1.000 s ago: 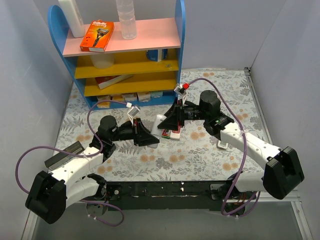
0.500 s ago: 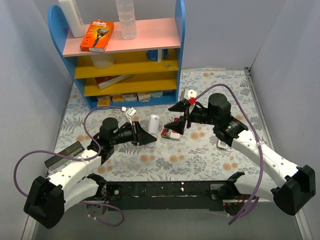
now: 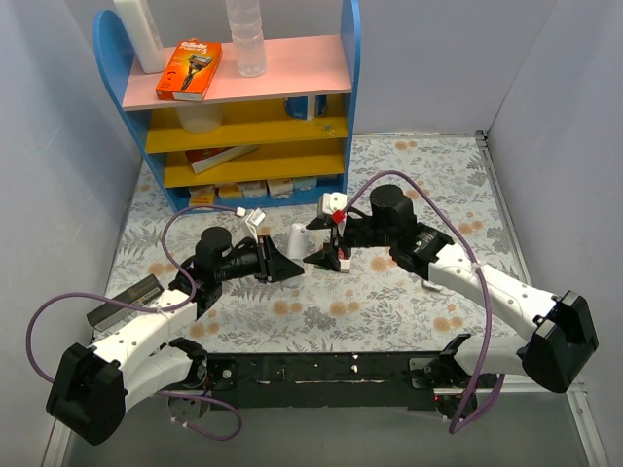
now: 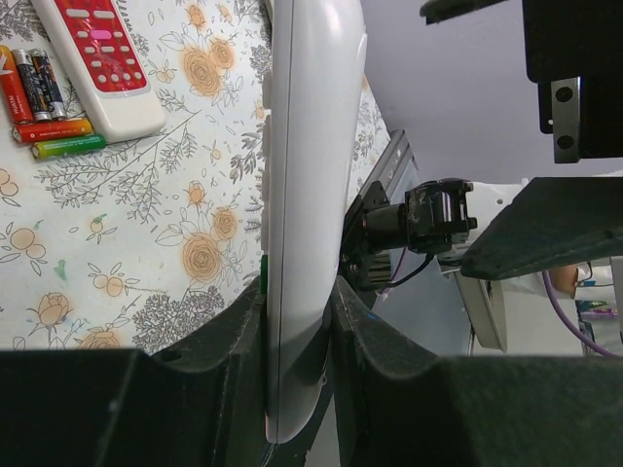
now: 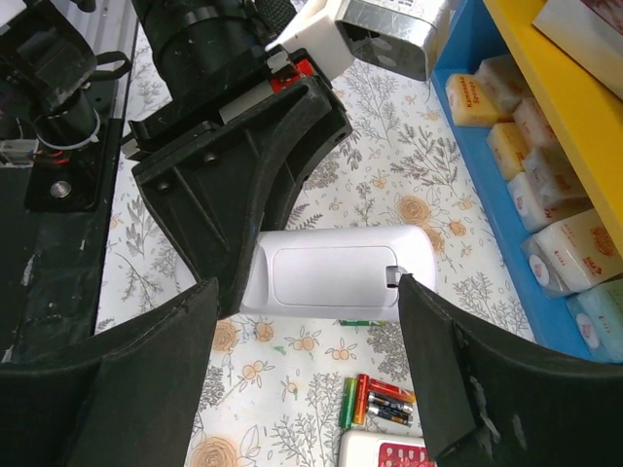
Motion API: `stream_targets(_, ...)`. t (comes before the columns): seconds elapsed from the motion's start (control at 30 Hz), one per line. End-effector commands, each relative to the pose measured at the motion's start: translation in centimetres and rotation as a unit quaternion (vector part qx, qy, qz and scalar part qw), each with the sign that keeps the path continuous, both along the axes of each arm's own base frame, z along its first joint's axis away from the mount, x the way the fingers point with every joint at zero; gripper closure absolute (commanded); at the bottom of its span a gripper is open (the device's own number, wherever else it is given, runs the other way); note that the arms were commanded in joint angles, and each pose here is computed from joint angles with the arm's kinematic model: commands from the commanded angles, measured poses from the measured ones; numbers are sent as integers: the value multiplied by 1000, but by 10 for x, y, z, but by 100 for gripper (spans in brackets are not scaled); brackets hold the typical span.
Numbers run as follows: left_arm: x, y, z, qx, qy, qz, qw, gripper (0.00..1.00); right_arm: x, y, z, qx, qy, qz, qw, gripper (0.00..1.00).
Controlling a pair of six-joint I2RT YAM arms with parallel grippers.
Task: Load the batteries into the remote control
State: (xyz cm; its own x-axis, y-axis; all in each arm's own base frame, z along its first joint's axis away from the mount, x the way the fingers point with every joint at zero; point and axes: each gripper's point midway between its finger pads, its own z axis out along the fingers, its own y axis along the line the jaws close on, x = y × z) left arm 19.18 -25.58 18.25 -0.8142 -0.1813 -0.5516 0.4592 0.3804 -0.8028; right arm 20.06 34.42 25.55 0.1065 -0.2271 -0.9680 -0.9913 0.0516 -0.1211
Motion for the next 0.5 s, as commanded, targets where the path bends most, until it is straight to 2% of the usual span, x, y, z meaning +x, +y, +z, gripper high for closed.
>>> stream_targets(0.0,5,0,26,-10,-44,2,999,100,10,8,25,19,-44,-4,999,20)
stream_targets(0.47,2,0,31,-6,-54,-7,998,100,14,17,15,8,-34,4,999,23)
